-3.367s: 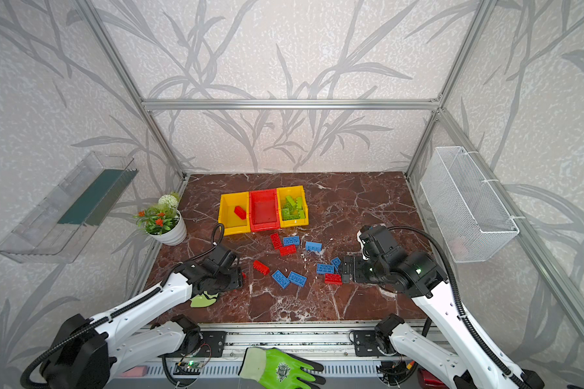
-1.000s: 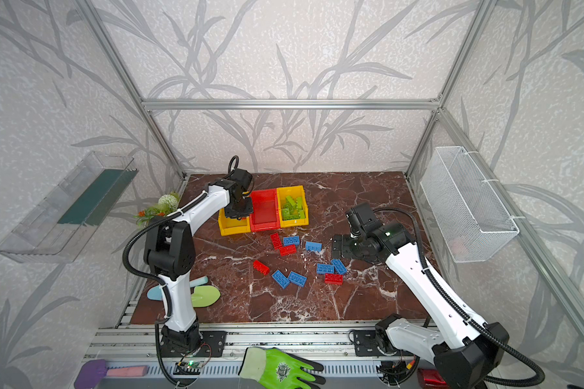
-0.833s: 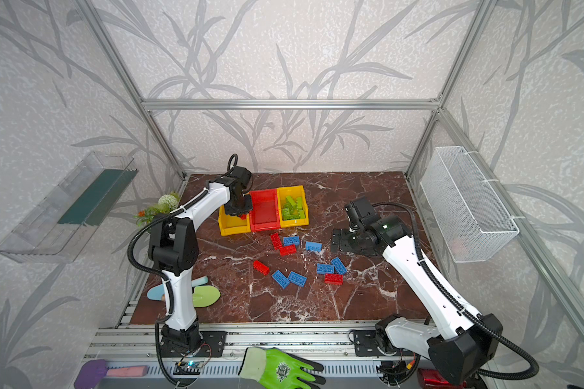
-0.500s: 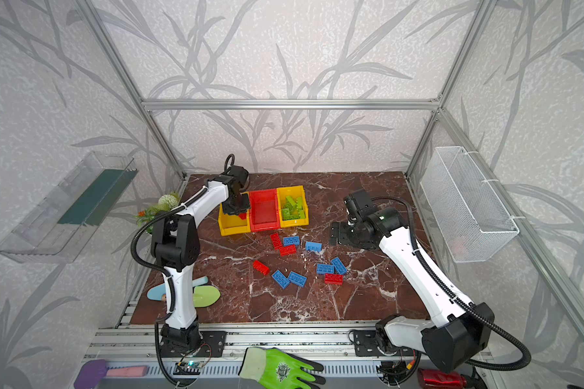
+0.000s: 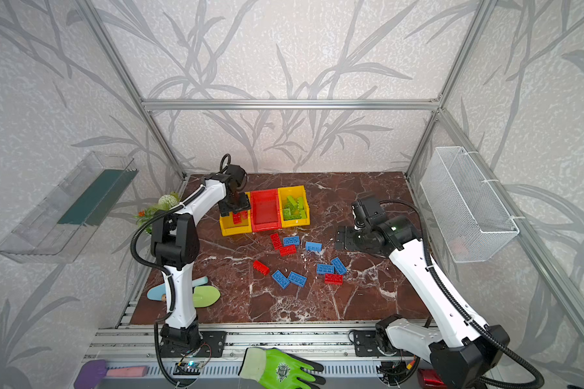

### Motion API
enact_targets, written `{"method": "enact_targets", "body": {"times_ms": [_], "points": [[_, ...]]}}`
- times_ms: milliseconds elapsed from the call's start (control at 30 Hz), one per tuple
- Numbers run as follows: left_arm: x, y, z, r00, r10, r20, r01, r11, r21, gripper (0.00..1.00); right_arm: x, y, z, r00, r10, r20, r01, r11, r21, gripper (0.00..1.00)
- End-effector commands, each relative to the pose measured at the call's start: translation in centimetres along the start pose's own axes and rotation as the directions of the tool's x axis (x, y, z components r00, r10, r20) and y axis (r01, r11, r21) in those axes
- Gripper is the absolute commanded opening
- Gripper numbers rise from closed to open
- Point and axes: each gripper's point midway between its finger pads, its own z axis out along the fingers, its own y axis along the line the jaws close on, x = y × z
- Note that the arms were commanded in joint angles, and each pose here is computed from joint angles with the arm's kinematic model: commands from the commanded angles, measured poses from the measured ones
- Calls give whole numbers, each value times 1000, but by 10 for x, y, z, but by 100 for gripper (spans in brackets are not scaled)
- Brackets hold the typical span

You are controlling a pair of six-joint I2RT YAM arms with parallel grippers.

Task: Sort the legos into containers by color
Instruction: 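Open the left gripper over the yellow bin nearest the plant, dropping the brick, then move the left gripper to a red brick among the blue bricks and grasp it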

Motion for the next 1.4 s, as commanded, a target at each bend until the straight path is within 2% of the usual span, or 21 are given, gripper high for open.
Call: {"method": "enact_targets", "body": {"times_ms": [0, 133, 367, 667, 833, 1000, 1167, 1267, 1367], "points": [[16, -11, -40, 999, 11, 34, -12, 1000, 27, 76, 25, -22, -6, 999, 4, -39, -1, 998, 68, 99], [44, -26, -64, 997, 35, 68, -37, 999, 39, 76, 45, -31, -14, 999, 6, -45, -3, 998, 66, 99], [128, -49, -94, 993, 78, 86, -85, 993, 81, 77, 73, -41, -17, 997, -12, -76, 16, 999, 49, 99], [243, -55, -101, 986, 154, 63, -160, 981, 111, 77, 107, -52, -21, 995, -11, -94, 13, 1000, 24, 99], [285, -71, -104, 968, 242, 71, -248, 964, 98, 77, 123, -56, -25, 995, 8, -96, -8, 1000, 4, 99], [302, -77, -95, 959, 277, 53, -280, 958, 61, 76, 129, -60, -30, 996, 12, -87, -12, 1000, 2, 99], [289, -72, -98, 964, 250, 91, -253, 967, 16, 77, 127, -60, -35, 997, 17, -70, -17, 1000, 4, 99], [276, -65, -102, 972, 199, 128, -202, 979, 10, 79, 126, -59, -34, 997, 14, -71, -14, 1000, 2, 99], [268, -54, -96, 989, 105, 106, -108, 994, 22, 80, 122, -59, -37, 998, 9, -64, -9, 1000, 7, 99]]}}
